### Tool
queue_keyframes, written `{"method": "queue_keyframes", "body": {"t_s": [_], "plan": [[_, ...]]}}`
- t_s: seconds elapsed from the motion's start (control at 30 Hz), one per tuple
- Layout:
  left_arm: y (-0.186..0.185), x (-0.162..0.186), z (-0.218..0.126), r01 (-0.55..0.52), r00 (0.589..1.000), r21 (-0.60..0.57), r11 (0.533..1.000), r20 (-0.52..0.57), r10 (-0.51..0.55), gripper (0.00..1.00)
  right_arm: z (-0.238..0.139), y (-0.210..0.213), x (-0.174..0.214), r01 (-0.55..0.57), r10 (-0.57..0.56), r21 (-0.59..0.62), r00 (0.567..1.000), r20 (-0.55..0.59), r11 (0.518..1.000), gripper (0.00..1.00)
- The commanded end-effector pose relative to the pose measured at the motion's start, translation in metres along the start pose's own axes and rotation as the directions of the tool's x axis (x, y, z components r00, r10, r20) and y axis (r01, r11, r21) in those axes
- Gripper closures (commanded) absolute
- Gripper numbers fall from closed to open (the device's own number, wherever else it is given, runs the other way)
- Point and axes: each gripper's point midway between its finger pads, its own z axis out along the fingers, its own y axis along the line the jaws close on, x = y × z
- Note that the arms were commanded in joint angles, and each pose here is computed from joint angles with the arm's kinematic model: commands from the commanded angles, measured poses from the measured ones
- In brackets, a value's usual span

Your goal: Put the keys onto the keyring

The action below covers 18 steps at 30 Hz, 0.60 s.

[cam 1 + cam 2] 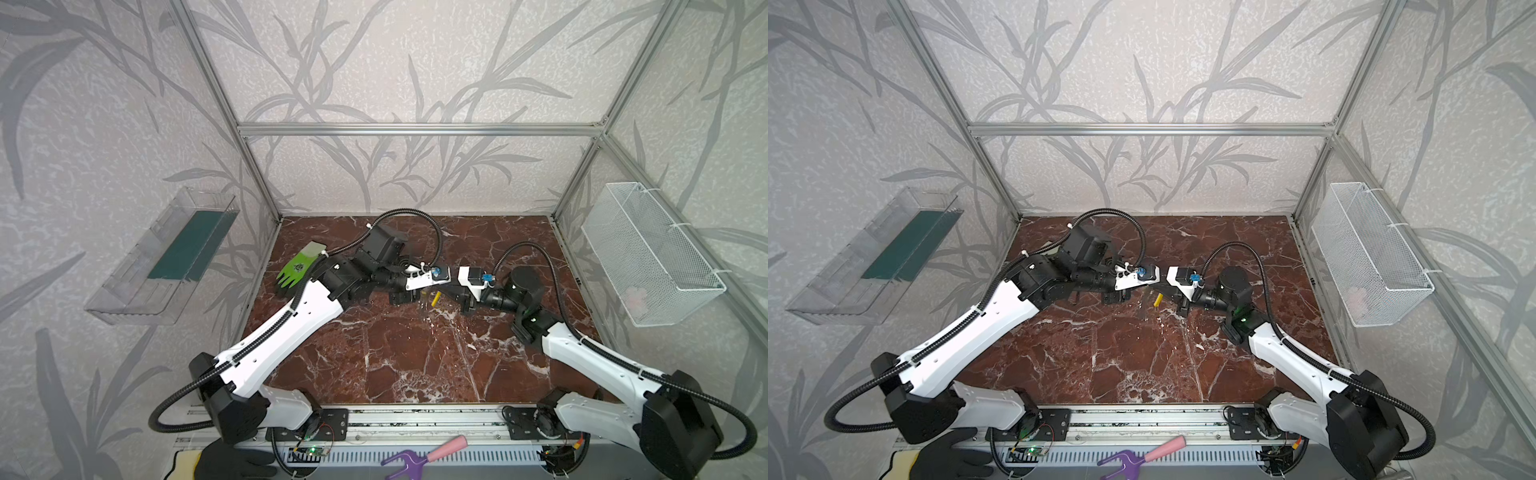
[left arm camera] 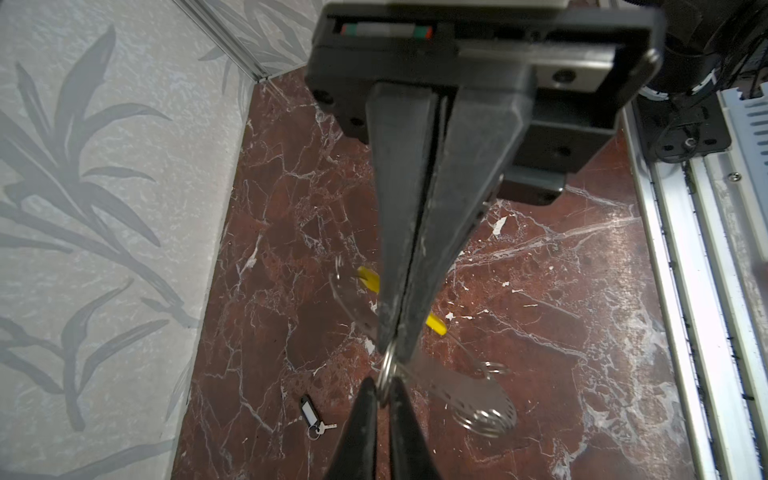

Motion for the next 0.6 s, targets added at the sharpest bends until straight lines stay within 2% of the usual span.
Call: {"method": "queue_keyframes", "body": {"t_s": [0.0, 0.1, 0.27, 0.57], "plan": [[0.011, -0.016, -0.015, 0.054, 0.988, -0.064, 0.996, 0.148, -0.044, 0.82, -0.002, -0.005, -0.03, 0.068, -0.072, 0.033, 0.991, 0.112, 0.997, 1.0], [0.011, -0.023, -0.019, 0.088, 0.967, -0.074, 0.993, 0.244, -0.067, 0.81, -0.002, -0.009, -0.036, 0.068, -0.073, 0.04, 0.987, 0.145, 0.997, 1.0], [0.01, -0.029, -0.021, 0.11, 0.943, -0.073, 0.991, 0.323, -0.08, 0.82, 0.001, -0.011, -0.043, 0.051, -0.054, 0.024, 0.981, 0.187, 0.998, 1.0], [0.006, -0.028, -0.007, 0.134, 0.93, -0.017, 0.991, 0.348, -0.12, 0.9, 0.004, -0.012, -0.048, 0.033, -0.034, 0.007, 0.976, 0.214, 0.999, 1.0]]}}
